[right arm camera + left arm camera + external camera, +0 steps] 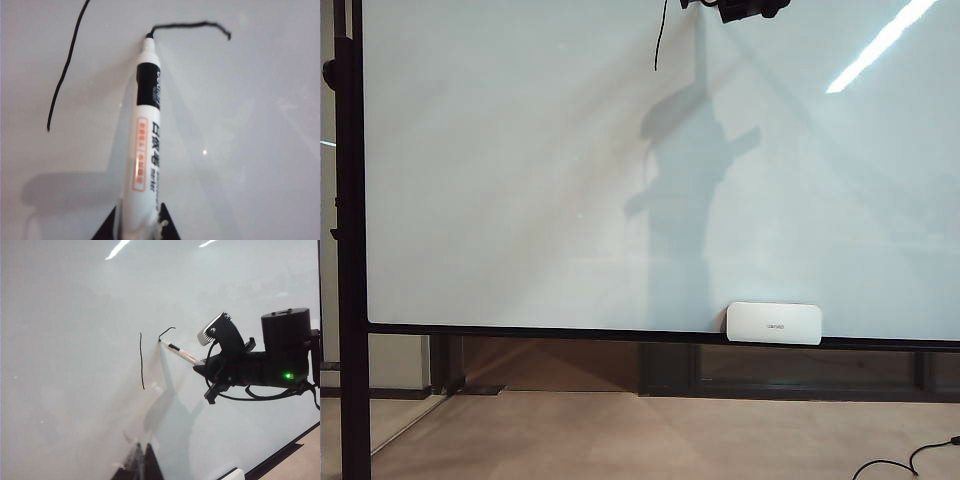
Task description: Reach to the right to find the marker pen, pick it up, and write the number 19 on the whiteboard.
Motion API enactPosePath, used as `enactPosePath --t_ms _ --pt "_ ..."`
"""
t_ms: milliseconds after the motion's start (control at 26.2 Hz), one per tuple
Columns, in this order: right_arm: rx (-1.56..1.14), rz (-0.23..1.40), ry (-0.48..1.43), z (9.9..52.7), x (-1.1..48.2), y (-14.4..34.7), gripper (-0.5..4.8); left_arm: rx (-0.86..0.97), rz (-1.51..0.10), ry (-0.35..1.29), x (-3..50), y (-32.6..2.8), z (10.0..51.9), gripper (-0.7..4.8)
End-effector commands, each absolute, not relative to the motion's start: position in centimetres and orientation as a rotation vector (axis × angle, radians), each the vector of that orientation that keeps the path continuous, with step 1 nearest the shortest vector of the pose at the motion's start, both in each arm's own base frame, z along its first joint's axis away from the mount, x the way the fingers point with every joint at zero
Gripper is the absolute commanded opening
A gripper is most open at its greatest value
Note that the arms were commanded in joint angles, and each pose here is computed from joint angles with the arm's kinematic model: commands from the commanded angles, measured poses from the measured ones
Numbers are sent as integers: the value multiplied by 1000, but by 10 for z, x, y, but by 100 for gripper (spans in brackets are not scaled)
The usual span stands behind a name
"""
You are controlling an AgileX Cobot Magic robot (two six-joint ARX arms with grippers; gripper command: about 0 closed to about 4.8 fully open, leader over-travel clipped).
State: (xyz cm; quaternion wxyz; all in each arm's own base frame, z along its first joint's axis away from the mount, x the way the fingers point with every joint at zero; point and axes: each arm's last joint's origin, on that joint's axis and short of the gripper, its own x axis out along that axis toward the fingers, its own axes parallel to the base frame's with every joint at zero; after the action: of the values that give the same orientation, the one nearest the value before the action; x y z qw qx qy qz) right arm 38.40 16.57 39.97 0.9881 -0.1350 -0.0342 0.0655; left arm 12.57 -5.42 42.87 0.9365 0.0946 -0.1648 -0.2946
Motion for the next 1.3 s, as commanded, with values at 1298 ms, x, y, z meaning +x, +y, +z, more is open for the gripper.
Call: enactPosePath --t_ms 1298 --pt "-259 20 -94 425 367 150 -2 196 -596 -368 116 -51 433 -5"
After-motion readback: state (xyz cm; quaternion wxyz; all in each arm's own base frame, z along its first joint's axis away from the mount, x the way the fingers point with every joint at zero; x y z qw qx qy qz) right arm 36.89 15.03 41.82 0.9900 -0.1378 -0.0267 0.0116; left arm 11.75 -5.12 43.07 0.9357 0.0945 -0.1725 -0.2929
